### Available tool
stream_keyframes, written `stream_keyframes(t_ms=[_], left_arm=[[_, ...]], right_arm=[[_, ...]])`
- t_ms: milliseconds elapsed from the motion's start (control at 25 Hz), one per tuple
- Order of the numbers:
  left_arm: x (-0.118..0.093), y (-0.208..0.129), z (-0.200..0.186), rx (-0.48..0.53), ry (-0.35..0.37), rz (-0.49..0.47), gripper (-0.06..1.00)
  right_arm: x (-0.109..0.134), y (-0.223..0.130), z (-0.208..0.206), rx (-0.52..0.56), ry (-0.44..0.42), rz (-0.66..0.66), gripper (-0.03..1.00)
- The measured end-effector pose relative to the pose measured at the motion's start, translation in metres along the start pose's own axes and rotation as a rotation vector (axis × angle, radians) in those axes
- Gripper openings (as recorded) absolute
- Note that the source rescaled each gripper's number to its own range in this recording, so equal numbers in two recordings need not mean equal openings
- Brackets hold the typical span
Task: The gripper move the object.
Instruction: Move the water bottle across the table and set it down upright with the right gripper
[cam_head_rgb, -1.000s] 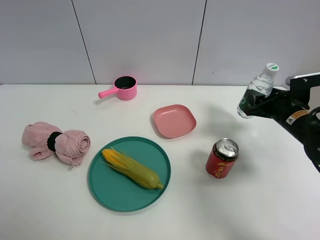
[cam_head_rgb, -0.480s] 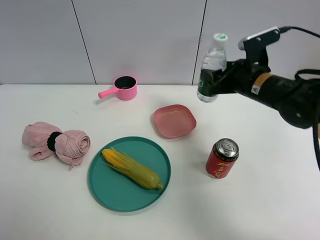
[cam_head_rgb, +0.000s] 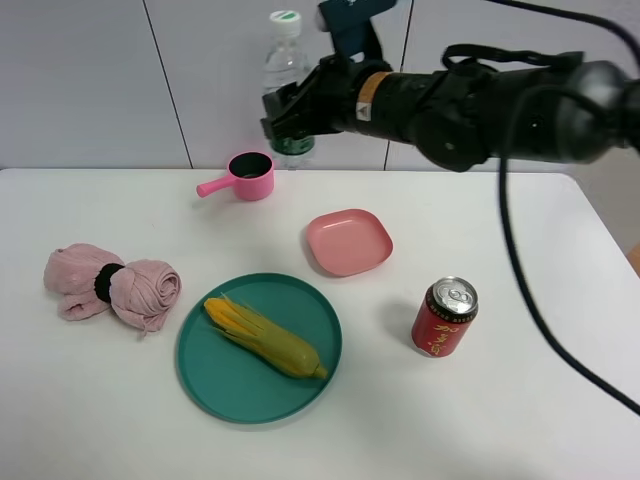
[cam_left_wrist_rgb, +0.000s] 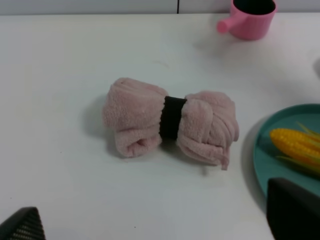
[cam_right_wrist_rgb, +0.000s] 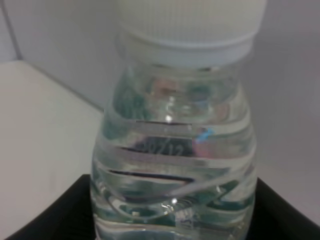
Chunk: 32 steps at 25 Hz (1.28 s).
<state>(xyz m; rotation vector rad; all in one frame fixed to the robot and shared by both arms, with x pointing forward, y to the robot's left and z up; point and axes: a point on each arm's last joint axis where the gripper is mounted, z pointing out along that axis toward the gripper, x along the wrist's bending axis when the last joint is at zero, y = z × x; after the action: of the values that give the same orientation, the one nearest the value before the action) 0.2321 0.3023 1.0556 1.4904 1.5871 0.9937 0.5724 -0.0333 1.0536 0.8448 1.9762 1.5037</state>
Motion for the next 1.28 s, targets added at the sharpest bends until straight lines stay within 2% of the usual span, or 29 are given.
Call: stream_keyframes(t_ms=[120,240,520,720,920,1280], left_arm=[[0.0,0.0,0.0,0.0,0.0,0.0,1.0],[0.0,0.0,0.0,0.0,0.0,0.0,1.0],[0.0,0.0,0.0,0.0,0.0,0.0,1.0],[0.0,0.0,0.0,0.0,0.0,0.0,1.0],[0.0,0.0,0.0,0.0,0.0,0.0,1.0],[0.0,0.0,0.0,0.0,0.0,0.0,1.0]], right_arm=[[0.024,-0.002,0.026,0.014,0.046,-0.014,0.0],[0.036,-0.011,0.047,0.038,0.066,-0.011,0.0],[0.039,-0.052,0.077,0.118,0.069,-0.013,0.0],[0.042,-0.08,0.094,0.111,0.093,-0.083,0.0],[0.043,-0.089,0.109,0.1,0.1,-0.138,0.0],[0.043,-0.114,0.122,0.142,0.101,-0.083,0.0]])
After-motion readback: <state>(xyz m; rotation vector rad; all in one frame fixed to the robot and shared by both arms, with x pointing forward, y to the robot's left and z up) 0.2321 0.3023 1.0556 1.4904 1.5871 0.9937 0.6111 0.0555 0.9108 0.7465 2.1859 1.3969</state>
